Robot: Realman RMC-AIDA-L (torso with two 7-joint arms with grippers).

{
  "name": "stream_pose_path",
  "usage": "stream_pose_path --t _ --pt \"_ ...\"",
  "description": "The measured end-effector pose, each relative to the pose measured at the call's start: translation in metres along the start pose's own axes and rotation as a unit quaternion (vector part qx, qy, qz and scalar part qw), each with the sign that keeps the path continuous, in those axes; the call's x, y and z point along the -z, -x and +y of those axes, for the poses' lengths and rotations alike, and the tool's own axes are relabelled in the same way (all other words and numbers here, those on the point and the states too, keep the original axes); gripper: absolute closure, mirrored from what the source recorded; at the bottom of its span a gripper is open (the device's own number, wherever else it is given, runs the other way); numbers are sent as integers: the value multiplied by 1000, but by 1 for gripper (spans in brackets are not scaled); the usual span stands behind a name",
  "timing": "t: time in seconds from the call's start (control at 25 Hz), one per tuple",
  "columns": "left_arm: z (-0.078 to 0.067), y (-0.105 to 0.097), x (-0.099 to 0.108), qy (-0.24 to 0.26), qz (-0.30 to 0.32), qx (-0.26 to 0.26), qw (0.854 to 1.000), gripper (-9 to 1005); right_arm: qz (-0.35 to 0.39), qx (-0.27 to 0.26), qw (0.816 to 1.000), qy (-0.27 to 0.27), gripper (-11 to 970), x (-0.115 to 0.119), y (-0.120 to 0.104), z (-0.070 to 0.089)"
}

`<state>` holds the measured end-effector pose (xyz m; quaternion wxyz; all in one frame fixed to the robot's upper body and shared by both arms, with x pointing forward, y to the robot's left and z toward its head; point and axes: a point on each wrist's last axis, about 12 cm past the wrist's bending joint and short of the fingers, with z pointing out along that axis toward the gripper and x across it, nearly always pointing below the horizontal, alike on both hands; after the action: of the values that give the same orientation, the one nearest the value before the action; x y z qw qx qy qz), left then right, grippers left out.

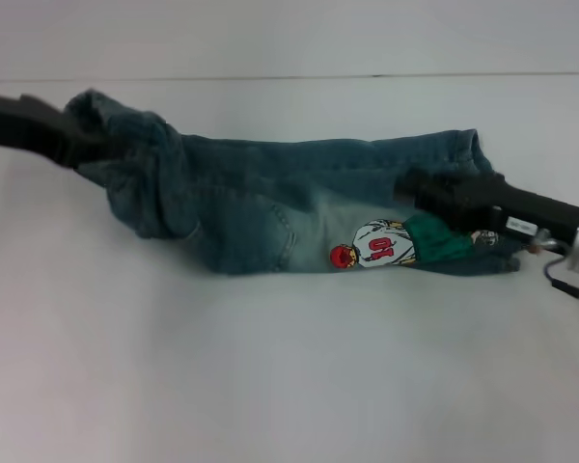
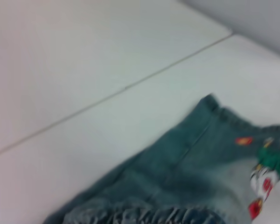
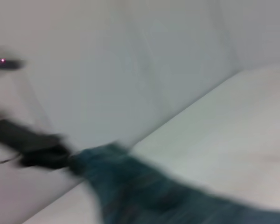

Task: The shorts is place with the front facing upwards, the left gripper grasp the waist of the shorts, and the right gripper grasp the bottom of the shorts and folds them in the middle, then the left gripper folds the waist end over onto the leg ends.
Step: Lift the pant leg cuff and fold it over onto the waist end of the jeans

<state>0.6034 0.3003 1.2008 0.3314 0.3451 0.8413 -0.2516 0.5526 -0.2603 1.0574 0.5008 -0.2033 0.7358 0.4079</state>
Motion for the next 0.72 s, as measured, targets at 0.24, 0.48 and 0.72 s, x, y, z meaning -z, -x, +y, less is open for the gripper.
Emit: stream_pose_path --t 0.24,0.48,0.72 --pt "-8 25 -1 -29 -44 -19 998 934 -71 21 992 -104 628 -30 -27 4" --pt "-18 56 -6 -63 -61 -54 995 933 -85 17 984 -154 916 -60 -40 21" --pt "-35 81 -13 -108 -86 -79 987 936 -53 23 987 -150 953 -89 -42 37"
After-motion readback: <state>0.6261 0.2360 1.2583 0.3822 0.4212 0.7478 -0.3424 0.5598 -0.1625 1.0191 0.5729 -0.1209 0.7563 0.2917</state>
